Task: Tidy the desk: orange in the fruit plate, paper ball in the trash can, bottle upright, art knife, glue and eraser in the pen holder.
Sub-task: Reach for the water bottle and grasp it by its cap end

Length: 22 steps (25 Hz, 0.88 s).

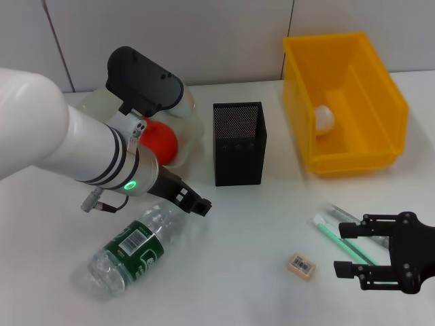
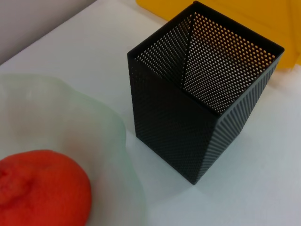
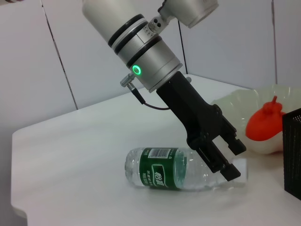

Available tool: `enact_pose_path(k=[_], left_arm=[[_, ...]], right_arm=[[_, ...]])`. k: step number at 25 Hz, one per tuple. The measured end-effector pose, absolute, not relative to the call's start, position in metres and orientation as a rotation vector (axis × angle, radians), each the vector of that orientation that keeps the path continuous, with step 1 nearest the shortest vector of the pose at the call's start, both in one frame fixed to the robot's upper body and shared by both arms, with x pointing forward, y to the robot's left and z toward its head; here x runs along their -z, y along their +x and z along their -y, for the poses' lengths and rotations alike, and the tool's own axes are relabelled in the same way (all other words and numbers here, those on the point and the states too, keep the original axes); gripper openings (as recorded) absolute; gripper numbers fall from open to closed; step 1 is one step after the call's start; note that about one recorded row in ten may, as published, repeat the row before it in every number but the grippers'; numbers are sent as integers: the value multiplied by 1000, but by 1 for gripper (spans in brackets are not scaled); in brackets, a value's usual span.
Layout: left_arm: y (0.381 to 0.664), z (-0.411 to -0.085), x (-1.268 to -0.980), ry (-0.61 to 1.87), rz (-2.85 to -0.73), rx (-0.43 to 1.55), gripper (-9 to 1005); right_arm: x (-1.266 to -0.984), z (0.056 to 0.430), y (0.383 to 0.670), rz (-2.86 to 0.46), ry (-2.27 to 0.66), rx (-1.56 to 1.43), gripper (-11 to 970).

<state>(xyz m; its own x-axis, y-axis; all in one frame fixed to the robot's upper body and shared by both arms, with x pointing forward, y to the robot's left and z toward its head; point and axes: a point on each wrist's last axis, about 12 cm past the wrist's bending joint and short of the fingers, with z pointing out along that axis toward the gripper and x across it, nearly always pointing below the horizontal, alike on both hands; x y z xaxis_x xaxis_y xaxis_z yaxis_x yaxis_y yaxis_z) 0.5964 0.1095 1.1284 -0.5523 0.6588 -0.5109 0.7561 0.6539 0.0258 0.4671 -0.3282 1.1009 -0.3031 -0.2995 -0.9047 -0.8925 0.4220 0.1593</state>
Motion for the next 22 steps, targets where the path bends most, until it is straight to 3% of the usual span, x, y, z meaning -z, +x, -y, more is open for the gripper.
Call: enact_pose_path(k=[9, 14, 22], left_arm=[[596, -106, -1126, 1125, -2390, 262, 740], [596, -105, -1125, 1128, -2389, 264, 603], [595, -104, -1125, 1141, -2389, 261, 597]], right_arm=[[-1100, 328, 467, -1823, -1023, -868, 672], [-1100, 328, 468, -1820, -1028, -869, 672], [-1099, 326, 469, -1821, -1035, -879, 672]])
